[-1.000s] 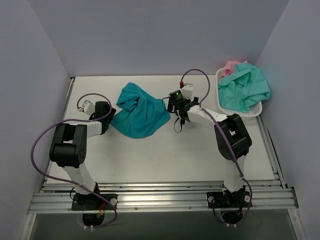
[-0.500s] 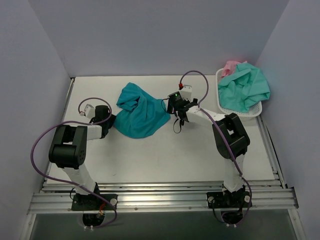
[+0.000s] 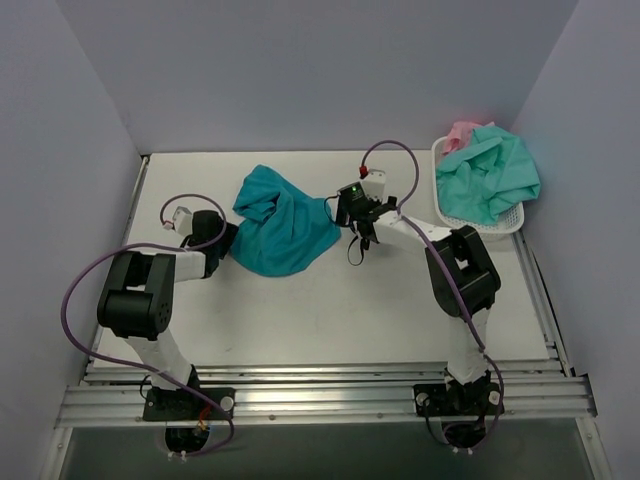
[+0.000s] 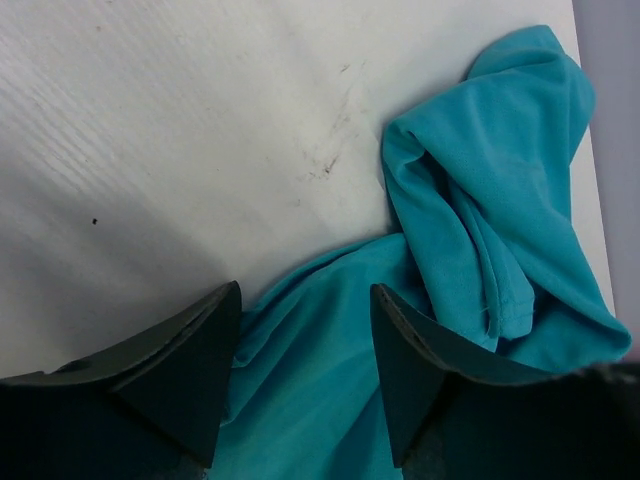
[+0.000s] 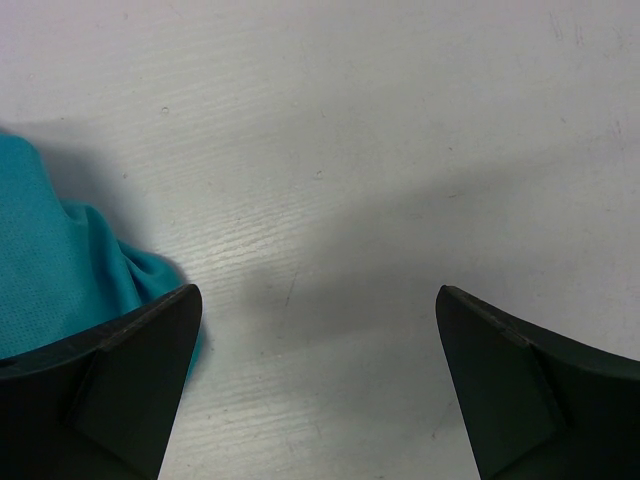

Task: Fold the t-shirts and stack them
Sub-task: Flatten out the tshirt

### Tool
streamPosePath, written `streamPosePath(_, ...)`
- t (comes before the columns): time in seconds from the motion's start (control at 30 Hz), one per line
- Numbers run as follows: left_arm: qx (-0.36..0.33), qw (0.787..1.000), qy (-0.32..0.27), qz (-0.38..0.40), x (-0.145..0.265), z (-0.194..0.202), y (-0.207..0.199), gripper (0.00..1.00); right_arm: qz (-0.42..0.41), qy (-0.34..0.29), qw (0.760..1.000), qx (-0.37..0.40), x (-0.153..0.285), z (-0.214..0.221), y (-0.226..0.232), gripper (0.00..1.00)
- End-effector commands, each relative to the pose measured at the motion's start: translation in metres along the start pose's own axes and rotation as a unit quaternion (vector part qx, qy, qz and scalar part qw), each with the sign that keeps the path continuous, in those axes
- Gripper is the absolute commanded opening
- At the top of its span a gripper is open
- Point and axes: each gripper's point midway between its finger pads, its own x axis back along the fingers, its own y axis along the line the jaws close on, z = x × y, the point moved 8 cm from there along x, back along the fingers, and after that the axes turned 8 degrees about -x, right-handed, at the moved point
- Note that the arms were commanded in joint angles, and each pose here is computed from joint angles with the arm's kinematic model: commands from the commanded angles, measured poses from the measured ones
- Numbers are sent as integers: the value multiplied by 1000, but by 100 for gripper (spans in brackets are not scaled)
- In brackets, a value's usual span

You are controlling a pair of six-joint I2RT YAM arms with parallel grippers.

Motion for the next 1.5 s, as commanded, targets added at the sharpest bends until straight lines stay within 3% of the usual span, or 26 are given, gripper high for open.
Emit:
streamPosePath(0.0,-38,998,35,-31,10,16,12,65,13,-16,1000,-10,1,-8,-4,100)
streamPosePath(0.37,-77,994,45,-61,34,37,19,66,-4,-13,1000,-19,5,-9,-6,100)
streamPosePath(0.7,-112,990,8,-84,59,36,11,65,-9,-22,999,-23,17,-15,-12,100)
streamPosePath(0.97,-113,989,15,-90,50,43,12,64,-7,-26,999,-28,19,-19,-16,100)
streamPosePath(1.13,-108,988,-17,-113,51,33,15,63,-8,-23,999,-27,16,-17,-16,100)
streamPosePath(1.47,-85,988,-9,-129,25,16,22,53,-5,-20,999,-26,11,-16,-18,100)
